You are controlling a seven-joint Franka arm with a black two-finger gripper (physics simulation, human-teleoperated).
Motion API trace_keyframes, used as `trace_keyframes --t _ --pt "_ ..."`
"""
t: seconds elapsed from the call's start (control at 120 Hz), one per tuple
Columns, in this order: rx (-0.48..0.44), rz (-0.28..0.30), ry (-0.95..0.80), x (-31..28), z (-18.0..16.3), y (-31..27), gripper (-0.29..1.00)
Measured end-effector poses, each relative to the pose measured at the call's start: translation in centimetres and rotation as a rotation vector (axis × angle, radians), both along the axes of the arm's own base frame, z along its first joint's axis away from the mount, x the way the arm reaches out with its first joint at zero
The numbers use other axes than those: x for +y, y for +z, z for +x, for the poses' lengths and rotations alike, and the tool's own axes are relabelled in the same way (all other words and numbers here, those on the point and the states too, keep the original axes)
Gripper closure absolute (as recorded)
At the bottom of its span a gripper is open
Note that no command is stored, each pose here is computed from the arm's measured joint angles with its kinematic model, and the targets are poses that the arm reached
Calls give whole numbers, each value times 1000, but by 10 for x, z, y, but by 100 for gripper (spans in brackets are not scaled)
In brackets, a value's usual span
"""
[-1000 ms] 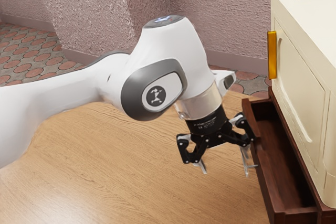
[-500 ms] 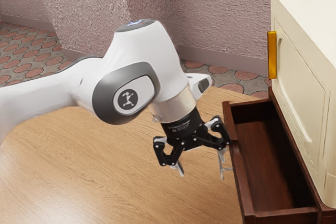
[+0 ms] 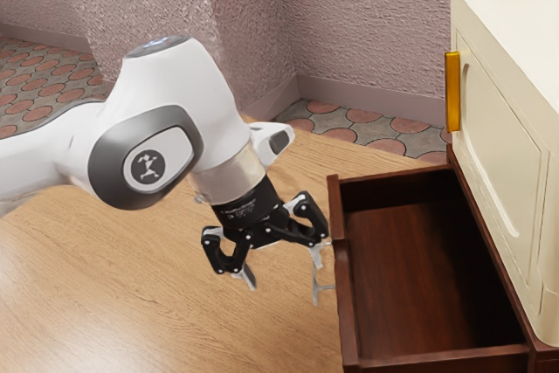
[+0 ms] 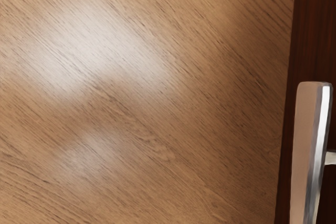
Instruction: Pull the drawer handle with one arm to open the drawer
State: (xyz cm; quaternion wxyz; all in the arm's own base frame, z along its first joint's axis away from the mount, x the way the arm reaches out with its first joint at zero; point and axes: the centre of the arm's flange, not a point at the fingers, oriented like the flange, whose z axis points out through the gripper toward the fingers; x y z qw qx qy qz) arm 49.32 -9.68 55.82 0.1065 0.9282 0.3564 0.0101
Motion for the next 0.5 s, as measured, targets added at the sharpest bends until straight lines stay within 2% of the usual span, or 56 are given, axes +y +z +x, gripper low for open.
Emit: trace_keyframes --t 0.15,0.283,0.45,0.5 --pt "-21 -9 1 14 -11 9 0" --pt "-103 -37 8 30 -27 50 0" --pt "-211 -55 -7 28 -30 107 0" --pt "-225 -90 -7 25 -31 117 0"
